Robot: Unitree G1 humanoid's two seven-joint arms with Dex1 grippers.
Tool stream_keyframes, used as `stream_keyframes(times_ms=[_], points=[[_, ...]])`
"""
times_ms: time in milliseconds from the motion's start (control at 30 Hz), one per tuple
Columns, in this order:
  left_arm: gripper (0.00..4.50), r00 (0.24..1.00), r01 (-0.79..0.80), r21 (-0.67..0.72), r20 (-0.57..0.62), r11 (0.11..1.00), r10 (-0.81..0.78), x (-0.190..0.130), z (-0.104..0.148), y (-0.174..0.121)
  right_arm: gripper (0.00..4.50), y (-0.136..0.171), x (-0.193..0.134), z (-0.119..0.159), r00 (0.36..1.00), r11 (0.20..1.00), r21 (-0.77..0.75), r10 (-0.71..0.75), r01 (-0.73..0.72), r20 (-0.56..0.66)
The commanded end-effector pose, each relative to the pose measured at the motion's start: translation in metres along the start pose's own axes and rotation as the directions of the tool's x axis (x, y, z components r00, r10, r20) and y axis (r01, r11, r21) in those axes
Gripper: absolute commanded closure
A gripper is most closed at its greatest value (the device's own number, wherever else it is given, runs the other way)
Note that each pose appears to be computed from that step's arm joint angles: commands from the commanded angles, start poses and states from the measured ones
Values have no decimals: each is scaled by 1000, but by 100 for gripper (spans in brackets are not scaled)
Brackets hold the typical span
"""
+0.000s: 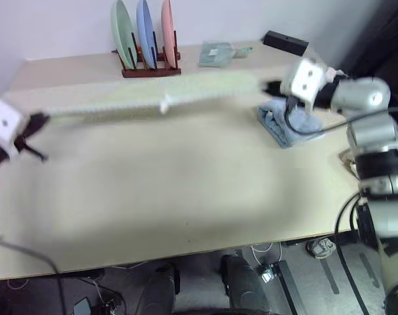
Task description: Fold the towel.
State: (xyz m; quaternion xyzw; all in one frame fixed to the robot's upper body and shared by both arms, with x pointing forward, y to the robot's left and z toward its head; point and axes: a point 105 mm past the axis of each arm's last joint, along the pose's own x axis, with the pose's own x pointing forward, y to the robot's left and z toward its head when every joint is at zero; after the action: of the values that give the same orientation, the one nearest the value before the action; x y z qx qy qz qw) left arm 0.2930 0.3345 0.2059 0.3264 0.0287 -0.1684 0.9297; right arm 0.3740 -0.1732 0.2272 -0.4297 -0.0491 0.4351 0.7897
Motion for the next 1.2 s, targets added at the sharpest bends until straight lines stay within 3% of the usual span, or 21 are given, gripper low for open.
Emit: stream_keyframes(times_ms=[33,167,267,400,567,767,1200], points=[[450,992,109,-10,-64,994,-110,-30,4,-20,446,24,-29,8,996,996,33,88,-87,-28],[450,953,260,-107,-130,960,-273,-54,-1,-62,446,60,-55,4,965,955,182,251,-234,-78],[450,940,290,-141,-142,947,-309,-60,0,-70,446,68,-63,8,954,940,217,289,-265,-85],[450,942,271,-117,-171,955,-289,-49,-6,-64,446,62,-57,3,961,951,202,259,-235,-100],[450,979,128,-91,-147,988,-140,-7,-18,-40,446,33,-22,-19,984,986,143,106,-85,-146],[450,983,50,-64,-176,997,-61,28,-40,-33,446,21,14,-39,987,988,154,39,-15,-155],[450,981,65,-134,-175,989,-89,44,-54,-47,446,25,32,-61,986,983,182,29,1,-165]])
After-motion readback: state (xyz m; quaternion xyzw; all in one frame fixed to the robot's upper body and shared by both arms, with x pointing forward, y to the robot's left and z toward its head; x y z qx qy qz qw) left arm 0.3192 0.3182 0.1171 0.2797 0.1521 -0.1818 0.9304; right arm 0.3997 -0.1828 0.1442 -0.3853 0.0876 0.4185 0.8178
